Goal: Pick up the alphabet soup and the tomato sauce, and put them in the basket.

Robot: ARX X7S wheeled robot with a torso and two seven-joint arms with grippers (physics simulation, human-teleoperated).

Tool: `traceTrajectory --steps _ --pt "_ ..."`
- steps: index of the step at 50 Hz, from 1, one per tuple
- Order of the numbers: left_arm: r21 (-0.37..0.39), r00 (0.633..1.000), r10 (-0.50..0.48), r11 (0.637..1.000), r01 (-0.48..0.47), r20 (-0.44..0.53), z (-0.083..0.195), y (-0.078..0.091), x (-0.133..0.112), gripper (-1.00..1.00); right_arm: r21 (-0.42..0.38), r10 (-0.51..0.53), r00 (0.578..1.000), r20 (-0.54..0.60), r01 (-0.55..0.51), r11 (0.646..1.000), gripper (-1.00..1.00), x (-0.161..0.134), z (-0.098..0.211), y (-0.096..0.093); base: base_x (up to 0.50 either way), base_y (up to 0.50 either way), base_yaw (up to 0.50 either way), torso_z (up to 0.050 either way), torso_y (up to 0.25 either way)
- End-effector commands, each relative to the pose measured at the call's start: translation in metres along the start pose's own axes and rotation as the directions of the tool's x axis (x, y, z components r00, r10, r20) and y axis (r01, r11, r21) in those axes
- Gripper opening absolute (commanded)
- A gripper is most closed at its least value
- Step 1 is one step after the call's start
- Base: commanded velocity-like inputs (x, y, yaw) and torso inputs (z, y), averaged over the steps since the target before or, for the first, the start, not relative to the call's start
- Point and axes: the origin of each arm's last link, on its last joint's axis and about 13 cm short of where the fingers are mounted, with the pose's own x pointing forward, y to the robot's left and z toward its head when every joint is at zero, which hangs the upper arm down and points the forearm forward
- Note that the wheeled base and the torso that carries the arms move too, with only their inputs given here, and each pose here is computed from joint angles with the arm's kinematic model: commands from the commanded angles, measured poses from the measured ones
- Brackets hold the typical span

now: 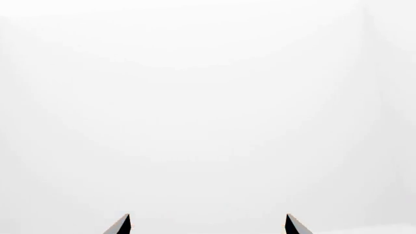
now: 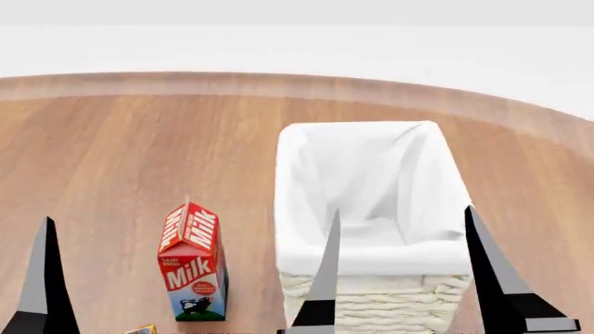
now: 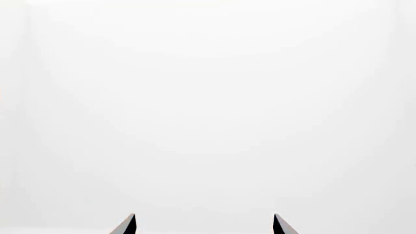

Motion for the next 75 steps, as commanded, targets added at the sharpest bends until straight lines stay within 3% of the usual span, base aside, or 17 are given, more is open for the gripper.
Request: traceTrajectory --steps 1,28,38,39,50,53,75 --pt "0.001 1.000 0.001 1.000 -0.001 -0.004 -0.0001 0.0001 -0.0002 1.00 0.007 0.002 1.000 0.003 -0.002 1.000 1.00 -0.0002 0.0012 -0.0004 -0.02 -0.50 0.00 0.000 0.000" --pt "0.004 1.000 0.000 1.000 0.000 -0.008 -0.0004 -0.0001 -0.0005 1.00 -0.017 -0.020 1.000 -0.004 0.020 1.000 1.00 0.0000 0.0017 -0.0025 -0.02 -0.50 0.00 0.000 0.000" --pt "-0.003 1.000 -0.004 1.000 0.004 -0.010 0.0000 -0.0002 -0.0004 1.00 -0.057 -0.077 0.997 0.020 0.078 0.995 1.00 0.0020 0.0031 -0.0056 -0.02 -0.49 0.00 0.000 0.000" --pt "-0.006 1.000 -0.004 1.000 0.004 -0.011 0.0004 -0.0002 -0.0003 1.00 -0.097 -0.077 0.997 0.032 0.079 0.992 1.00 0.0028 0.0039 -0.0057 0.00 0.00 0.00 0.000 0.000" --pt "-0.010 1.000 -0.006 1.000 0.006 -0.011 -0.0008 0.0002 -0.0006 1.00 -0.048 -0.068 0.995 0.074 0.072 0.996 1.00 0.0004 0.0073 -0.0057 0.00 0.00 0.00 0.000 0.000" --pt "-0.009 1.000 -0.007 1.000 0.007 -0.010 0.0011 -0.0002 -0.0008 1.00 -0.080 -0.060 0.997 0.057 0.065 0.995 1.00 0.0002 0.0047 -0.0052 0.00 0.00 0.00 0.000 0.000" --pt "-0.007 1.000 -0.003 1.000 0.003 -0.005 0.0042 0.0004 -0.0010 1.00 -0.088 -0.012 0.998 0.063 0.017 0.996 1.00 -0.0010 0.0050 -0.0017 0.00 0.00 0.49 0.000 0.000"
